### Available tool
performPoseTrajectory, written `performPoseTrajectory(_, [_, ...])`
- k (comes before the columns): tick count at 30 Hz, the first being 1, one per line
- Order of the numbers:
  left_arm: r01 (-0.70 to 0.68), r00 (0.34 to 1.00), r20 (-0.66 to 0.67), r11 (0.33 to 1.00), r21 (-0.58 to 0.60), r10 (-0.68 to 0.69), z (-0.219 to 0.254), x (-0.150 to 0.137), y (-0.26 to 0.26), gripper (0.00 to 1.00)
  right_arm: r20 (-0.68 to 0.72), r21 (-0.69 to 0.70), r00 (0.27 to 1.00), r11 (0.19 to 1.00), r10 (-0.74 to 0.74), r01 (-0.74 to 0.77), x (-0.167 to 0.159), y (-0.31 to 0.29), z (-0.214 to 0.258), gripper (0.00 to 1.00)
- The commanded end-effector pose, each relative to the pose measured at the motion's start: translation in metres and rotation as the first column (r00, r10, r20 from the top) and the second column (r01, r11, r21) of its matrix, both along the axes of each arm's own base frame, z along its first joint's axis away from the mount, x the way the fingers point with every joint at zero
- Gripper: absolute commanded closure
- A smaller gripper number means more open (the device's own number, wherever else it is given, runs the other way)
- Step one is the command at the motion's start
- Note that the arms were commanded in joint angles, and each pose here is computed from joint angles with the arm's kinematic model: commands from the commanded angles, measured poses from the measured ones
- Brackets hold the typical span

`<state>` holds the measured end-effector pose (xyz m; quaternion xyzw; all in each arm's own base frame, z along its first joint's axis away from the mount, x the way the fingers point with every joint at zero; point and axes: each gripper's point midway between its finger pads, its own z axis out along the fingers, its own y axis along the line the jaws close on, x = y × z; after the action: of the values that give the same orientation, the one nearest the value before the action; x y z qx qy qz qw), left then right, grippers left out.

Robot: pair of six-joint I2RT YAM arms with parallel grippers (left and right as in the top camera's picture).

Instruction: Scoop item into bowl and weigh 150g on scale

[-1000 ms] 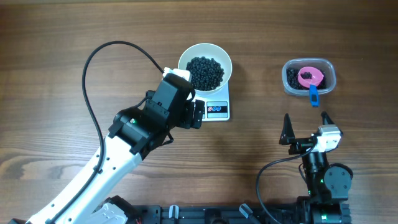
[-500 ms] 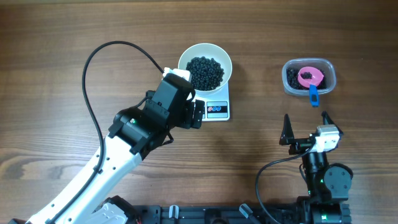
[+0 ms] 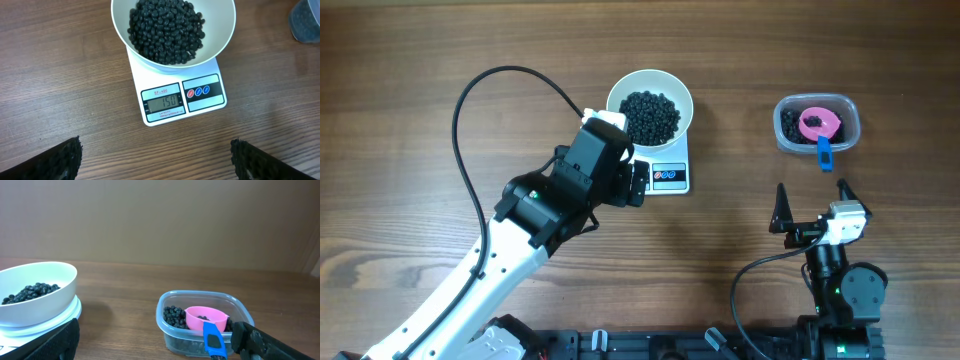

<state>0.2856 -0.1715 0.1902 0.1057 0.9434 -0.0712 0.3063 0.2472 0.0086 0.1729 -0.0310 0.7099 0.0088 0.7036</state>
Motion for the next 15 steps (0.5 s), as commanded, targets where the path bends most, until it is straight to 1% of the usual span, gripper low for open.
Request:
performPoseTrajectory(1, [0.016,1.0,0.013,1.0,-0.005,-0.016,0.0054,0.0017,-0.0034,0.0,0.013,-0.022,1.0,1.0,-0.013,0.013,-0.0005,-0.0019,0.0024,0.0])
performPoseTrajectory(6, [0.016,1.0,0.013,1.0,-0.005,-0.016,0.0054,0.0017,-0.0034,0.0,0.018,-0.103,1.0,0.995,-0.018,0.02,-0.0005,-0.0029,0.0025,0.0])
performPoseTrajectory(15, [0.016,1.0,0.013,1.0,-0.005,-0.016,0.0054,0.0017,-0.0034,0.0,0.018,-0.099,1.0,0.995,-0.017,0.019,-0.0005,-0.0028,0.0025,0.0])
